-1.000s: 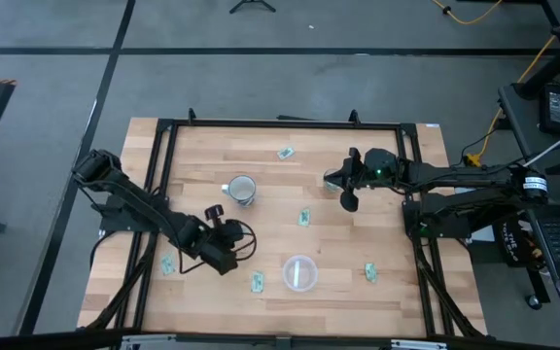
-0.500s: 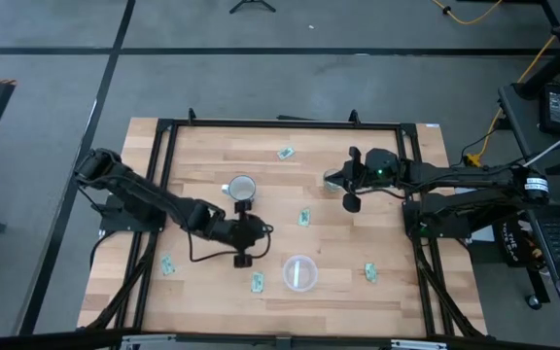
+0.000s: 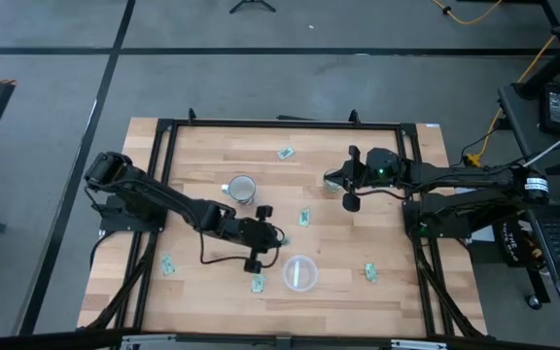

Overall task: Pick and place Stevia / Truvia into bins
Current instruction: Put the white stevia packet into the transparent container

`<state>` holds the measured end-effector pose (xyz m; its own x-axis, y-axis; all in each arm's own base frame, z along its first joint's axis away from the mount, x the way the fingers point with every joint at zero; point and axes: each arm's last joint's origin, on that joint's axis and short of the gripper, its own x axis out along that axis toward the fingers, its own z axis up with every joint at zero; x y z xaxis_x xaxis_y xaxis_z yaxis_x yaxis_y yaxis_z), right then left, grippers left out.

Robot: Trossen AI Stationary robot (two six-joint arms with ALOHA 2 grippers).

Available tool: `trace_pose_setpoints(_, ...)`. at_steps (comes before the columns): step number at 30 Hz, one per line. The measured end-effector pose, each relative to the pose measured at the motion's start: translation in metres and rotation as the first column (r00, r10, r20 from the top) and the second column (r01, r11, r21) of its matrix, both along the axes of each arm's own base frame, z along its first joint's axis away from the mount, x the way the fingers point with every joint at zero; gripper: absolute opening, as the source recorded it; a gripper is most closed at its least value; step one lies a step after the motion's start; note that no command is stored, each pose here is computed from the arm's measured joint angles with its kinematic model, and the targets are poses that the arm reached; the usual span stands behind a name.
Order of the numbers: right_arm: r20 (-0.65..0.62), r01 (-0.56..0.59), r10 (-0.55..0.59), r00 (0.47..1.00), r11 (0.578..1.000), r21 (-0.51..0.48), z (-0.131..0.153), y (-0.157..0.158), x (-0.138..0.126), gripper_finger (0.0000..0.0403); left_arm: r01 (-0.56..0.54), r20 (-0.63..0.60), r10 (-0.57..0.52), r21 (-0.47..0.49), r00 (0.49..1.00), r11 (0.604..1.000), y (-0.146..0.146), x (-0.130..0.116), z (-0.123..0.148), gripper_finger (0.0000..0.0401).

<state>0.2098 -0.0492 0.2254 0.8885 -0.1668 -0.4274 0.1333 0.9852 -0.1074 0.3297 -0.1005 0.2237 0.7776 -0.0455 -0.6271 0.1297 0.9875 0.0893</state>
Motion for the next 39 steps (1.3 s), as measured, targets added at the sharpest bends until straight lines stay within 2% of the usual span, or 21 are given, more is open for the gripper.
trace_pose_setpoints(8, 0.006, 0.001, -0.001, 1.000, 1.000, -0.001, 0.000, 0.000, 0.000, 0.0013, 0.070, -0.105, -0.069, 0.012, 0.992, 0.997, -0.012, 0.030, -0.005, 0.0001)
trace_pose_setpoints(11, 0.012, 0.004, -0.004, 1.000, 1.000, 0.002, 0.001, 0.000, 0.000, 0.0014, 0.104, -0.116, -0.105, -0.015, 0.988, 0.994, -0.018, 0.041, -0.006, 0.0001)
trace_pose_setpoints(17, 0.005, 0.002, -0.002, 1.000, 1.000, -0.001, 0.000, 0.000, 0.000, 0.0007, 0.179, -0.104, -0.177, 0.014, 0.979, 0.984, -0.036, 0.064, -0.008, 0.0001)
trace_pose_setpoints(22, -0.040, 0.002, -0.001, 0.999, 1.000, 0.010, -0.004, 0.000, -0.002, 0.0010, 0.176, -0.174, -0.171, 0.018, 0.970, 0.984, -0.043, 0.080, -0.022, 0.0001)
trace_pose_setpoints(27, -0.048, 0.004, -0.004, 0.999, 1.000, 0.017, -0.004, 0.000, -0.002, 0.0018, 0.170, -0.210, -0.163, 0.017, 0.964, 0.985, -0.045, 0.087, -0.035, 0.0001)
trace_pose_setpoints(29, -0.050, 0.009, -0.008, 0.999, 1.000, 0.026, -0.005, 0.000, -0.002, 0.0018, 0.155, -0.221, -0.154, -0.013, 0.963, 0.988, -0.045, 0.087, -0.039, 0.0001)
trace_pose_setpoints(39, -0.048, 0.015, -0.014, 0.999, 0.999, 0.039, -0.005, 0.000, -0.002, 0.0019, 0.138, -0.263, -0.148, -0.055, 0.953, 0.989, -0.052, 0.082, -0.041, 0.0001)
